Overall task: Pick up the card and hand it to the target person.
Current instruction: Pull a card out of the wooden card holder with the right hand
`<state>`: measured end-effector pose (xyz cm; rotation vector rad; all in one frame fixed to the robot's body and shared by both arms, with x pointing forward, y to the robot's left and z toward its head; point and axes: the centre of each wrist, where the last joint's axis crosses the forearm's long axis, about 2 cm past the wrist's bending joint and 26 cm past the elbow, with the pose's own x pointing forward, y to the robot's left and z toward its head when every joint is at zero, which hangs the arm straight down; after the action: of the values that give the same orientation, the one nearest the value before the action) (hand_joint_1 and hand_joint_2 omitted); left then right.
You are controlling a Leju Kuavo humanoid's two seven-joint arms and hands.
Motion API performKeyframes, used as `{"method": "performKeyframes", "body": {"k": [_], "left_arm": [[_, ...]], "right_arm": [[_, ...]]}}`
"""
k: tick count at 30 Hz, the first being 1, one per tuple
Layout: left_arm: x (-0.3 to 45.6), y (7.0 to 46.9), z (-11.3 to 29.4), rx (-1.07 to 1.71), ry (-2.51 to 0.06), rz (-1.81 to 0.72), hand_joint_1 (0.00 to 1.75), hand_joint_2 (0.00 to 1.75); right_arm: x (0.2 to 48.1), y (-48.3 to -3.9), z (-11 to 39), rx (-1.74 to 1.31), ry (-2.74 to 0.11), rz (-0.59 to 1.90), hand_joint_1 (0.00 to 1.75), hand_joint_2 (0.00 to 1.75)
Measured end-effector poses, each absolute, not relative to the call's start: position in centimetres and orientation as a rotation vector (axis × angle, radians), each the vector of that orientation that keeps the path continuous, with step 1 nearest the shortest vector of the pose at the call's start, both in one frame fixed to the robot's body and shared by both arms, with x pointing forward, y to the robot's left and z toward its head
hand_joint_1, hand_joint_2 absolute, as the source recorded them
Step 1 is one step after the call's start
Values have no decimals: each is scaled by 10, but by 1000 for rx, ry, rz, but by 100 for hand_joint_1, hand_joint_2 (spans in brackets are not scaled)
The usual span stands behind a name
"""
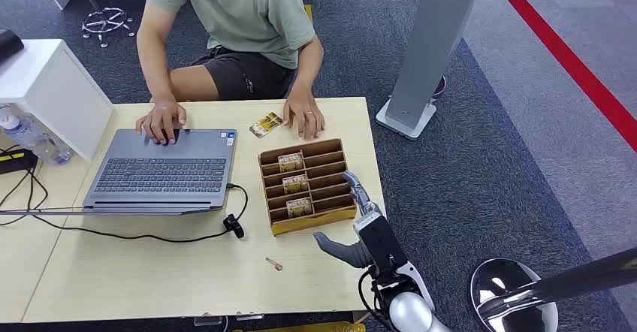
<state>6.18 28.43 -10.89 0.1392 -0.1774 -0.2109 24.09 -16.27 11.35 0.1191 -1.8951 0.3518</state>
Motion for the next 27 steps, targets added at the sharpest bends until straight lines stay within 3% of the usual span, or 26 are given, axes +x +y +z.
{"method": "performKeyframes", "body": {"k": [18,27], "left_arm": [[64,284,-109,126,-181,-258,0,175],[65,284,-108,129,-155,-270,0,175]], "right_arm": [[309,-128,179,-523,-1786,776,0,175],[317,-98,195,-738,-1636,920,1,175]]}}
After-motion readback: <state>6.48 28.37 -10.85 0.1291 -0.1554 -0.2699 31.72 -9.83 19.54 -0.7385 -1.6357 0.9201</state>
